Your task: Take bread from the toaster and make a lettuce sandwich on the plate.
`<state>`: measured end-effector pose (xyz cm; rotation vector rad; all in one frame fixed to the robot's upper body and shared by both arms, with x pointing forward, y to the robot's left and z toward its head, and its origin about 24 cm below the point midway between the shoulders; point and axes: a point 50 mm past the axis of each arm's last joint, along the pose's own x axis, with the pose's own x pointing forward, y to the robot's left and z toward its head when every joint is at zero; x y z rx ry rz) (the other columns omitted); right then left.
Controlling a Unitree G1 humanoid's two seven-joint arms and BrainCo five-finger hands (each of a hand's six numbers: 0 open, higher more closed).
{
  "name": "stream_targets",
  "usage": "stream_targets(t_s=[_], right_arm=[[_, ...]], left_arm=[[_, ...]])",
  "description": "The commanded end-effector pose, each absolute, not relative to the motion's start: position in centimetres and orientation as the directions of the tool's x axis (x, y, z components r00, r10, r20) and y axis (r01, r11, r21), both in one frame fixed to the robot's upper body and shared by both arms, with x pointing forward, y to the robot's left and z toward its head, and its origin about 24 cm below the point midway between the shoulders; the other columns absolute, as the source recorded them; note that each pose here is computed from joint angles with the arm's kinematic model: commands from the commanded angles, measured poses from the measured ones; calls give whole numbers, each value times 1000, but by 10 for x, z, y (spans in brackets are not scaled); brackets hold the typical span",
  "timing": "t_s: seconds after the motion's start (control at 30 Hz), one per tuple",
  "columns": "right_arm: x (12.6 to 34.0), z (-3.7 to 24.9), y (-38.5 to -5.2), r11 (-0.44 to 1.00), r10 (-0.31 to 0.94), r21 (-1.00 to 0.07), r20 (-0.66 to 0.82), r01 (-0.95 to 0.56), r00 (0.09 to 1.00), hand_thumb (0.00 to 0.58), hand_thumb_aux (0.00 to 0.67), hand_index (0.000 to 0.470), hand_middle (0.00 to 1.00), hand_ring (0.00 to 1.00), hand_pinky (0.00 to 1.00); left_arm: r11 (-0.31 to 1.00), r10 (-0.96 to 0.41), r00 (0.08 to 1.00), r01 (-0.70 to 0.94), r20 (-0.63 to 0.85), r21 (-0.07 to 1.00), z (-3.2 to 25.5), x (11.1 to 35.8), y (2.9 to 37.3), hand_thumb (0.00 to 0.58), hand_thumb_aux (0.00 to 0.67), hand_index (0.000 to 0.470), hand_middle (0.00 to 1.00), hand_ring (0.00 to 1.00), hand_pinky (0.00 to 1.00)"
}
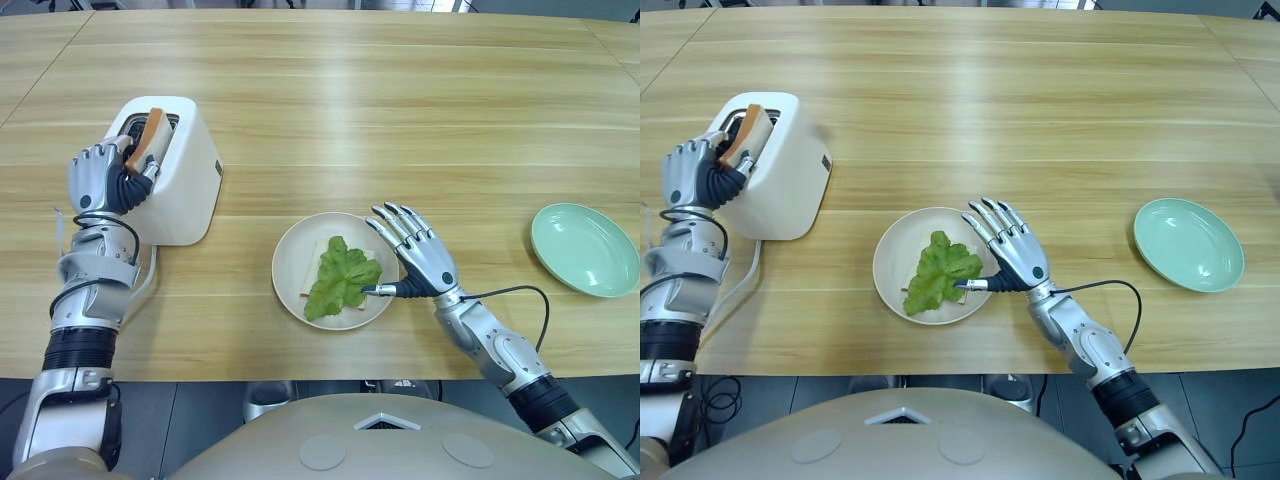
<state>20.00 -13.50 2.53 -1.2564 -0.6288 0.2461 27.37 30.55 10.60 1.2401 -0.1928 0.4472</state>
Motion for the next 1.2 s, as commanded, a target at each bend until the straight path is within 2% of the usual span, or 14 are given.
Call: stream_targets(t_s=[0.03,0.23,0.33,0.4,0.43,0.47,0.53,0.6,0.67,0.77,0.87,1.0,1.2], right_arm=[[203,27,-135,321,486,-927,336,194,807,0,0,0,0,0,0],[207,31,-136,343,455,-907,388,244,802,0,0,0,0,0,0],[208,35,-140,353,423,-891,424,286,800,0,0,0,0,0,0],[209,38,-146,353,395,-880,449,318,802,0,0,0,0,0,0],[210,40,-149,354,380,-873,463,336,801,0,0,0,0,0,0],[210,42,-153,357,366,-864,478,355,798,0,0,0,0,0,0],[210,49,-157,368,347,-844,513,390,785,0,0,0,0,0,0],[207,58,-159,389,346,-816,560,428,753,0,0,0,0,0,0],[202,69,-157,421,366,-783,608,457,705,0,0,0,0,0,0],[192,80,-147,464,435,-763,639,451,634,0,0,0,0,0,0],[185,80,-137,487,516,-784,614,385,598,0,0,0,0,0,0],[174,68,-128,440,623,-837,545,326,561,0,0,0,0,0,0],[167,59,-121,420,690,-875,481,242,541,0,0,0,0,0,0]], left_arm=[[334,267,795,-607,545,721,126,283,309,580,670,460,1000,1000,1000],[388,300,620,-774,725,500,150,292,309,580,670,460,1000,1000,1000],[403,298,446,-861,844,312,173,282,307,580,670,460,1000,1000,1000],[482,247,352,-853,903,201,191,271,294,580,670,460,1000,1000,1000],[559,182,345,-807,921,192,197,266,280,580,670,460,1000,1000,1000],[639,101,366,-737,925,221,199,263,262,580,670,460,1000,1000,1000],[772,-98,475,-519,875,368,189,260,223,580,670,460,1000,1000,1000],[834,-262,591,-259,763,487,168,257,191,580,670,460,1000,1000,1000],[826,-411,652,-31,638,563,144,252,168,580,670,460,1000,1000,1000],[789,-540,705,234,460,568,110,248,152,580,670,460,1000,1000,1000],[732,-640,692,418,334,538,85,240,143,580,670,460,1000,1000,1000],[668,-720,652,560,237,490,66,237,135,580,670,460,1000,1000,1000],[636,-747,647,631,150,445,44,245,132,580,670,460,1000,1000,1000]])
